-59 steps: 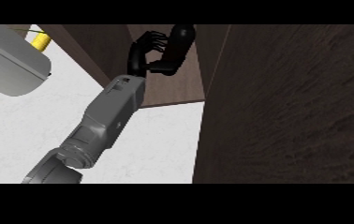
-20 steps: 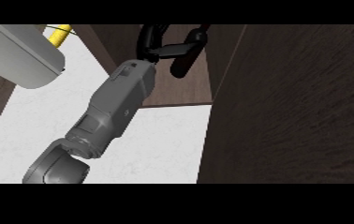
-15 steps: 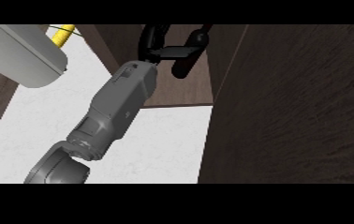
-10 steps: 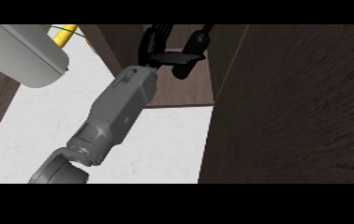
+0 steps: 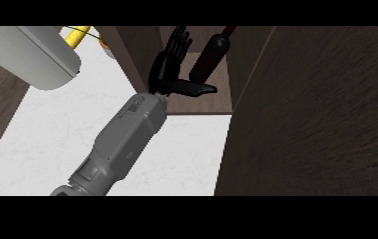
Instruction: Pick up the wine, place it into the cabinet and close the cabinet
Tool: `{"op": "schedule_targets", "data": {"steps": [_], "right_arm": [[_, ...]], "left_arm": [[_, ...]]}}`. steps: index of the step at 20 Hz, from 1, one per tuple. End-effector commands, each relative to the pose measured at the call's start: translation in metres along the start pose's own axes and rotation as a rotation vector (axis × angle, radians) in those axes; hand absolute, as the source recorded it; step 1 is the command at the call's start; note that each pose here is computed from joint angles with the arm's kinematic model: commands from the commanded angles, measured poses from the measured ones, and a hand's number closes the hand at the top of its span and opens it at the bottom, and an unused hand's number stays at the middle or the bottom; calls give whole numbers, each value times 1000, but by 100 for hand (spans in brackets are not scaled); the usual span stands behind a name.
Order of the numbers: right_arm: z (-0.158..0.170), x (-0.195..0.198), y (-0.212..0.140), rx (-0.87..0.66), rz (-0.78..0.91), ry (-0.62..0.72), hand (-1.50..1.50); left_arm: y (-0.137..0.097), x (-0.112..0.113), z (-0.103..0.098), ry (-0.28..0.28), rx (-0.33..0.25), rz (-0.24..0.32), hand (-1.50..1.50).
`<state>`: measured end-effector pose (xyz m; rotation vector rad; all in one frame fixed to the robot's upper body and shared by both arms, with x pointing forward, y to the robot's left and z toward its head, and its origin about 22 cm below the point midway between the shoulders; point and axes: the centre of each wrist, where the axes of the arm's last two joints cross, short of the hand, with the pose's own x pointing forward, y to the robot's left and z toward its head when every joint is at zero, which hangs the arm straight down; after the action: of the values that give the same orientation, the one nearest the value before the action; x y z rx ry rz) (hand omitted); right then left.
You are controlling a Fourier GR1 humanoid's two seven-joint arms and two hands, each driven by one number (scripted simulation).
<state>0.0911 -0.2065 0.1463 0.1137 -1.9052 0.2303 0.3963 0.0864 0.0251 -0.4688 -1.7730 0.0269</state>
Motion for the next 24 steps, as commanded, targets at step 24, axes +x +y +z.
{"op": "schedule_targets", "data": {"steps": [24], "right_arm": [[12, 60, -6, 149, -38, -17, -150]], "left_arm": [[27, 5, 183, 4, 52, 142, -150]]}}
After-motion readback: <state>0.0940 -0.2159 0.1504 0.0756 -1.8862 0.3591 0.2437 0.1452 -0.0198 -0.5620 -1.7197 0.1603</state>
